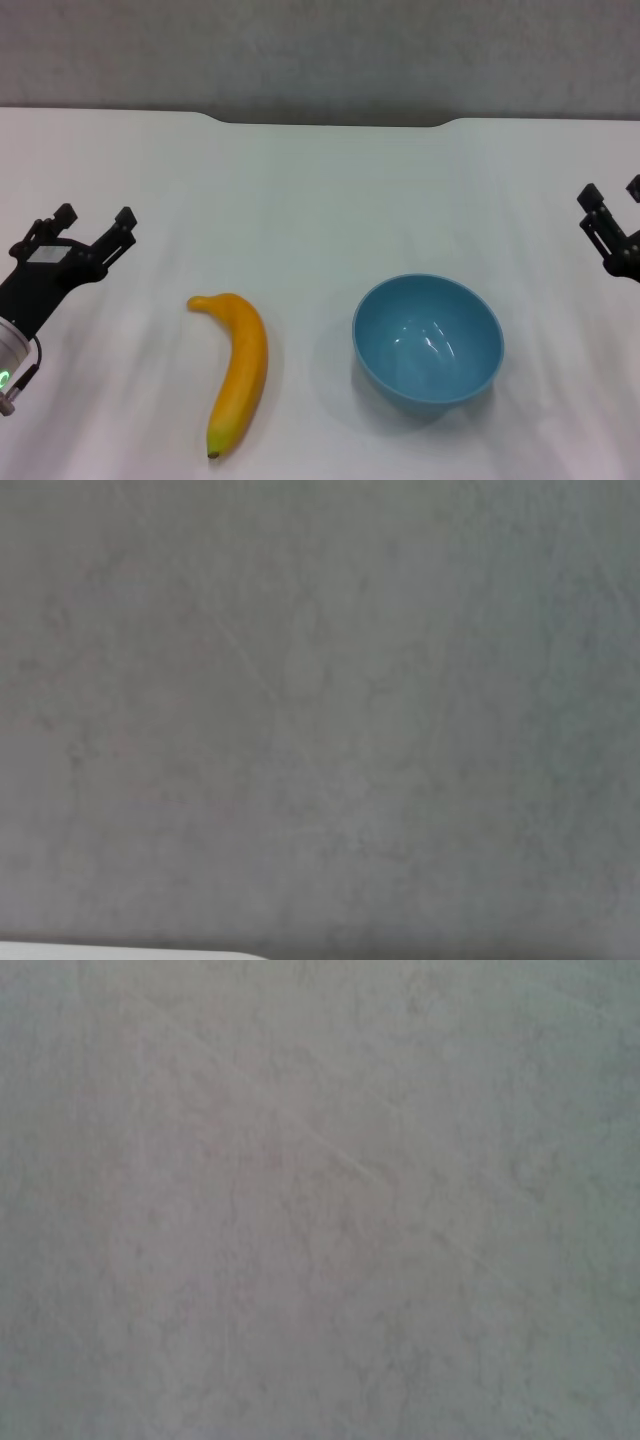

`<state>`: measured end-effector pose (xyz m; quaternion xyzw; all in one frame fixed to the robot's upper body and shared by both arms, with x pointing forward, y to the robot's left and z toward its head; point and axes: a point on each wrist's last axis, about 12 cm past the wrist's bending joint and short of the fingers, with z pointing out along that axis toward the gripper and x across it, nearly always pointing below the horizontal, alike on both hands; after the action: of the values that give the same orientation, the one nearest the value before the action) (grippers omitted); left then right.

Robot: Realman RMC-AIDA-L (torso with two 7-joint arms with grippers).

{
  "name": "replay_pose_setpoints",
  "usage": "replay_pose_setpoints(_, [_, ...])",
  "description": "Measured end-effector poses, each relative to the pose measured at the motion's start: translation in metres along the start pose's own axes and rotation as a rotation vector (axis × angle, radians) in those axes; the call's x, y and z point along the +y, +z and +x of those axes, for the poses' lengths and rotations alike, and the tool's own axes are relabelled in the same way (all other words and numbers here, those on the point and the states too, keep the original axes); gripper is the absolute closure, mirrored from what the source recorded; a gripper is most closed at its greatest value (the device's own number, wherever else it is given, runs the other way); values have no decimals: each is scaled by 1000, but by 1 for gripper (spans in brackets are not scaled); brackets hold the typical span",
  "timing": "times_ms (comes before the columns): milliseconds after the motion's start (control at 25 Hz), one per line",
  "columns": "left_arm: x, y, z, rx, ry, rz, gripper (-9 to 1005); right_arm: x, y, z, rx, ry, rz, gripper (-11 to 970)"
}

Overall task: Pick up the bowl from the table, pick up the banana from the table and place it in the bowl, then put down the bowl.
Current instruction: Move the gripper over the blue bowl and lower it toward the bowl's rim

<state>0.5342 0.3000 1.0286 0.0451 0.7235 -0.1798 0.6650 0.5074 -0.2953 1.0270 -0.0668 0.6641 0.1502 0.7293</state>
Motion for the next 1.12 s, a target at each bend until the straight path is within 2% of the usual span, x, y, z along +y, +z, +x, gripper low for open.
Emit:
replay_pose_setpoints(160, [1,-3,2,-1,-12,-13,107,-4,-6,1,-7,19,52,293])
replay_pose_setpoints(400, [14,-13,3,-9,-41,-85,107,-14,-20,3,-13,28,124,306])
replay_pose_setpoints(600, [16,-13,5,4,-40,-97,108,-12,-15,8,37,39,121,316])
replay_pose_setpoints(840, [15,-11,7,20,-39,-97,108,-5,3,21,180,55,61,328])
replay_pose_setpoints(1120, [15,-12,7,23,-38,-93,108,-10,15,13,174,111,8,343])
